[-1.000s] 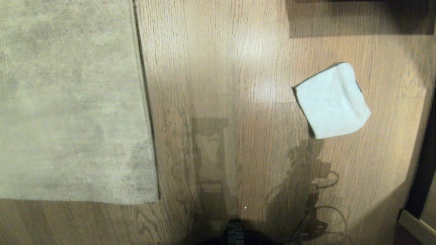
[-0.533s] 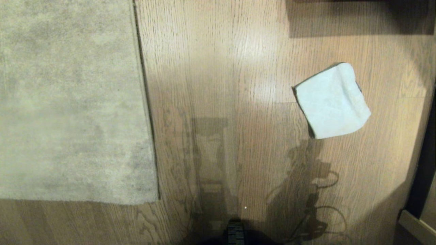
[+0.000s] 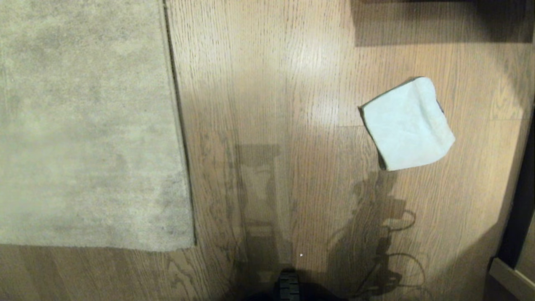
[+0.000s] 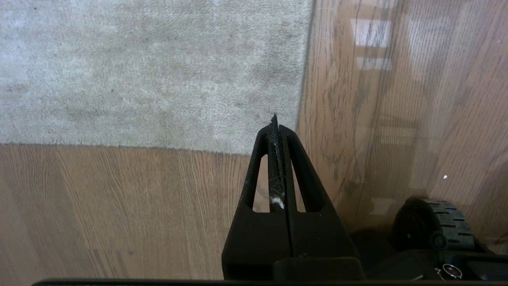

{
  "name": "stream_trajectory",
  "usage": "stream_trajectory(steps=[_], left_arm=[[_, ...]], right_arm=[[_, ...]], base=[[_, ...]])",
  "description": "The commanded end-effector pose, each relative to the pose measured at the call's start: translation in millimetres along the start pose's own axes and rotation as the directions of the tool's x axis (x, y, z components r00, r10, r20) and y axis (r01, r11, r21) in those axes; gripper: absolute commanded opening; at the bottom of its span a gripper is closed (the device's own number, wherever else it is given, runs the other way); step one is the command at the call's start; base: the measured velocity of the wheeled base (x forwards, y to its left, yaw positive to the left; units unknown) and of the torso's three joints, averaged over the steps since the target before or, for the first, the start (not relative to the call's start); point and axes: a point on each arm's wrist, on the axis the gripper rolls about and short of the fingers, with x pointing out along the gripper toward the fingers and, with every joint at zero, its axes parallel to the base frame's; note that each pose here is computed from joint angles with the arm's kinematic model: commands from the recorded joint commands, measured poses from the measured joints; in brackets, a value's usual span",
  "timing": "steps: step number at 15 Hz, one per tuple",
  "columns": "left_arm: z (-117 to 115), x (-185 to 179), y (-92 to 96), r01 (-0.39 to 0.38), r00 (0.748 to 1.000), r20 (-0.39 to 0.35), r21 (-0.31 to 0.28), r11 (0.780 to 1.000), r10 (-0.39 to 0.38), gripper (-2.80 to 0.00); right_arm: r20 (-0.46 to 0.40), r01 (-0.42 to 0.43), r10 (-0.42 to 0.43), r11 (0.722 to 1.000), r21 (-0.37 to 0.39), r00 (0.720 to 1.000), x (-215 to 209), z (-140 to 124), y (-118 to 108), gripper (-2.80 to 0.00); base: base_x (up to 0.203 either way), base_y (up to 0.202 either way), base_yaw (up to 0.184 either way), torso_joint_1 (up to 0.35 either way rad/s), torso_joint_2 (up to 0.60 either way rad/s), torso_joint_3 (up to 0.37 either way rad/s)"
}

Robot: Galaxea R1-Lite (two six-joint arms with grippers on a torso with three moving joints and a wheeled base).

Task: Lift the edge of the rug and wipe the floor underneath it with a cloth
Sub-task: Pick up the rag

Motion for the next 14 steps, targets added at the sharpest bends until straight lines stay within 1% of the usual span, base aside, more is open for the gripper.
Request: stream_trajectory(steps=[1, 4, 7, 10, 14], left_arm=[[0, 0, 0.0, 0.0, 1.0, 0.0, -0.001, 1.0, 0.0, -2.8], [0, 0, 0.0, 0.0, 1.0, 0.0, -0.001, 1.0, 0.0, -2.8], [0, 0, 0.0, -0.001, 1.0, 0.0, -0.001, 1.0, 0.001, -2.8], [0, 0, 0.0, 0.0, 1.0, 0.0, -0.001, 1.0, 0.0, -2.8], [0, 0, 0.0, -0.002, 1.0, 0.0, -0.001, 1.0, 0.002, -2.8]], right_arm=[[0.001, -0.001, 0.001, 1.0, -0.001, 1.0, 0, 0, 0, -2.8], [0.002, -0.001, 0.001, 1.0, -0.009, 1.0, 0, 0, 0, -2.8], [0.008, -0.013, 0.013, 0.999, -0.043, 1.0, -1, 2, 0, -2.8], [0.041, -0.074, 0.076, 0.996, -0.052, 0.996, -5, 19, 3, -2.8], [-0.013, -0.081, 0.081, 0.995, -0.055, 0.997, 4, 45, 7, -2.8]], base=[[0.0, 0.0, 0.0, 0.0, 0.0, 0.0], [0.0, 0.0, 0.0, 0.0, 0.0, 0.0], [0.0, 0.0, 0.0, 0.0, 0.0, 0.0], [0.0, 0.0, 0.0, 0.0, 0.0, 0.0], [0.0, 0.0, 0.0, 0.0, 0.0, 0.0]])
